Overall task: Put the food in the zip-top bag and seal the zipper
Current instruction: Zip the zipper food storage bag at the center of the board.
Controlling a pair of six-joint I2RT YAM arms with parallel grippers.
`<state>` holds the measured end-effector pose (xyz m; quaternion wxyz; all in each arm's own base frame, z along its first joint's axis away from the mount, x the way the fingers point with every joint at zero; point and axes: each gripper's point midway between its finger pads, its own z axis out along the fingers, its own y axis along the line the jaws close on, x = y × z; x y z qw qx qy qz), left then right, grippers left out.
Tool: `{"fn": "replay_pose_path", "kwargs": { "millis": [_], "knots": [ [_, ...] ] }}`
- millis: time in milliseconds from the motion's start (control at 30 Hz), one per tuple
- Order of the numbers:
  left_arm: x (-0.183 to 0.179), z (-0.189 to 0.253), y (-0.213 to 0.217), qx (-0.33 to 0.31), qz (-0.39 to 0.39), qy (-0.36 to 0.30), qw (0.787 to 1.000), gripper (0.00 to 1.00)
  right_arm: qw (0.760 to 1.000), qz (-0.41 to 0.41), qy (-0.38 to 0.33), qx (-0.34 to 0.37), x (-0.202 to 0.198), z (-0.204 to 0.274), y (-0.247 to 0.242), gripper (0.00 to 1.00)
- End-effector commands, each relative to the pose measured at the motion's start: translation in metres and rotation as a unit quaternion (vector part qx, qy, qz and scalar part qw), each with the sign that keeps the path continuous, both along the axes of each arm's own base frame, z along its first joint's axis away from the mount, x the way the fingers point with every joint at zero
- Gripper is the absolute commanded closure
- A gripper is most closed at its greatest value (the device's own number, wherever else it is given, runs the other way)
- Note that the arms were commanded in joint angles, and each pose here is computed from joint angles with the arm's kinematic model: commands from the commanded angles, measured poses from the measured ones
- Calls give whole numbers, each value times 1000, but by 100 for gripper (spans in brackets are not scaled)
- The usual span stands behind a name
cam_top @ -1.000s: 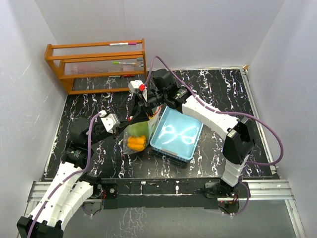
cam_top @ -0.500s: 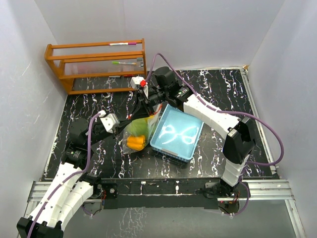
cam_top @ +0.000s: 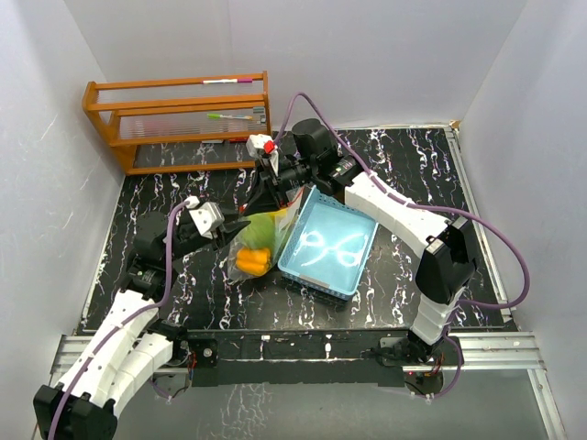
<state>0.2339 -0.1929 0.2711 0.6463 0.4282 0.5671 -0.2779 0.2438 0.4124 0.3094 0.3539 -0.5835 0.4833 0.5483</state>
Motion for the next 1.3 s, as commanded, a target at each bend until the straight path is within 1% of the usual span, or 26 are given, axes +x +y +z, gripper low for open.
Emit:
{"fn": "replay_pose_path", "kwargs": {
  "millis": [0,200,300,400,433,467,600,700,833,933,1033,1133,1267],
  "knots": [
    [-4,34,-8,-30,-26,-42,998,75,998,2,-47,47,-5,45,-4,92],
    [-1,37,-12,-52,-32,-42,997,73,998,3,-45,48,-7,44,-5,92],
    [2,37,-15,-58,-37,-30,997,75,998,4,-43,47,-8,43,-5,92],
    [5,35,-19,-63,-46,-18,997,87,998,5,-41,47,-9,43,-6,92],
    [7,34,-20,-65,-45,-13,997,96,998,6,-41,47,-9,43,-6,92],
    [7,34,-21,-65,-48,-10,997,100,998,6,-40,46,-9,43,-6,92],
    [7,30,-24,-53,-62,-3,997,100,998,5,-40,46,-10,42,-7,92],
    [8,32,-21,-62,-51,-11,997,100,998,3,-40,44,-10,41,-7,92],
    [13,38,-10,-71,-6,-29,997,100,999,-13,-41,30,-5,32,-9,92],
    [15,38,0,-39,24,-44,998,100,999,-23,-42,18,-1,25,-14,92],
    [19,39,15,-23,72,-55,996,100,998,-37,-42,12,7,20,-23,92],
    [22,44,26,-29,107,-72,991,100,998,-42,-40,9,11,19,-30,91],
    [23,46,29,-36,118,-79,989,100,998,-47,-37,-2,13,13,-36,91]
  ]
}}
